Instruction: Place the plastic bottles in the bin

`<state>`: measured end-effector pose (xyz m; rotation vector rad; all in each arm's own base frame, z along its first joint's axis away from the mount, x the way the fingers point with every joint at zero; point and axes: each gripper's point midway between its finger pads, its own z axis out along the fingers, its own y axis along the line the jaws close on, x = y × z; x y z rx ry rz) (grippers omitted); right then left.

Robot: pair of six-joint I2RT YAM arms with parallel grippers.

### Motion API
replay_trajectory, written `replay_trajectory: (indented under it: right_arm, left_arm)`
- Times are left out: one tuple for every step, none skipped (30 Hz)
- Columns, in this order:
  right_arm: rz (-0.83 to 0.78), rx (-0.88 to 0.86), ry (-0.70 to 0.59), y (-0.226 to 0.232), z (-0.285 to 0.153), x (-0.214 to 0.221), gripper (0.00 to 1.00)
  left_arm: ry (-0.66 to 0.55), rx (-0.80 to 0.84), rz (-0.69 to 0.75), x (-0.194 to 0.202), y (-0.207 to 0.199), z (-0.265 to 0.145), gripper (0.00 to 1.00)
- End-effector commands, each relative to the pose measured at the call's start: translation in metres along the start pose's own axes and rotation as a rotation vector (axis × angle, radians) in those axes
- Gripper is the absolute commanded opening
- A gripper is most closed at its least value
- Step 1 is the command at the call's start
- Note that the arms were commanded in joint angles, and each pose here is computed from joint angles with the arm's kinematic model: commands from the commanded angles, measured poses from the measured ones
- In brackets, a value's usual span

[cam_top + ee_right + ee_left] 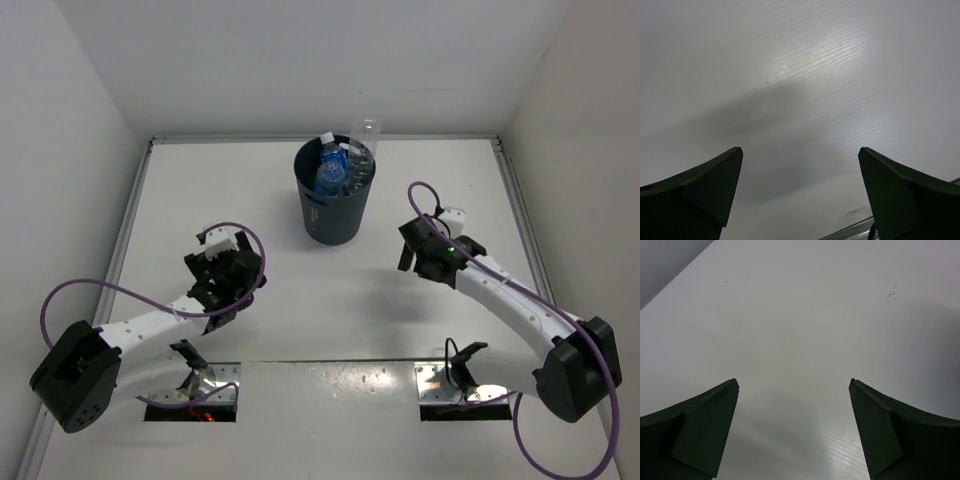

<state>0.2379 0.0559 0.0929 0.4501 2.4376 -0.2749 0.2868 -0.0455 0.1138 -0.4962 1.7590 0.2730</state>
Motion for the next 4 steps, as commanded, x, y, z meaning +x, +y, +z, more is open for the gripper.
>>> replay_trajectory:
  right_arm:
    - [0.005, 0.0, -0.049, 0.003, -0.006, -0.017, 1.0]
    - [0.011, -0.006, -0.056, 0.005, -0.006, -0.019, 1.0]
    - [0.006, -0.001, -0.05, 0.005, -0.005, -0.017, 1.0]
    - [-0.001, 0.0, -0.057, 0.006, -0.005, -0.017, 1.0]
  left_arm:
    - [-0.085, -0.059, -0.119, -0.033, -0.004, -0.002, 0.99]
    - [-0.129, -0.117, -0.15, -0.042, 0.003, -0.001, 0.99]
    - [-0.152, -0.151, -0.151, -0.045, 0.007, 0.0, 0.99]
    - [-0.182, -0.181, -0.184, -0.05, 0.012, -0.001, 0.99]
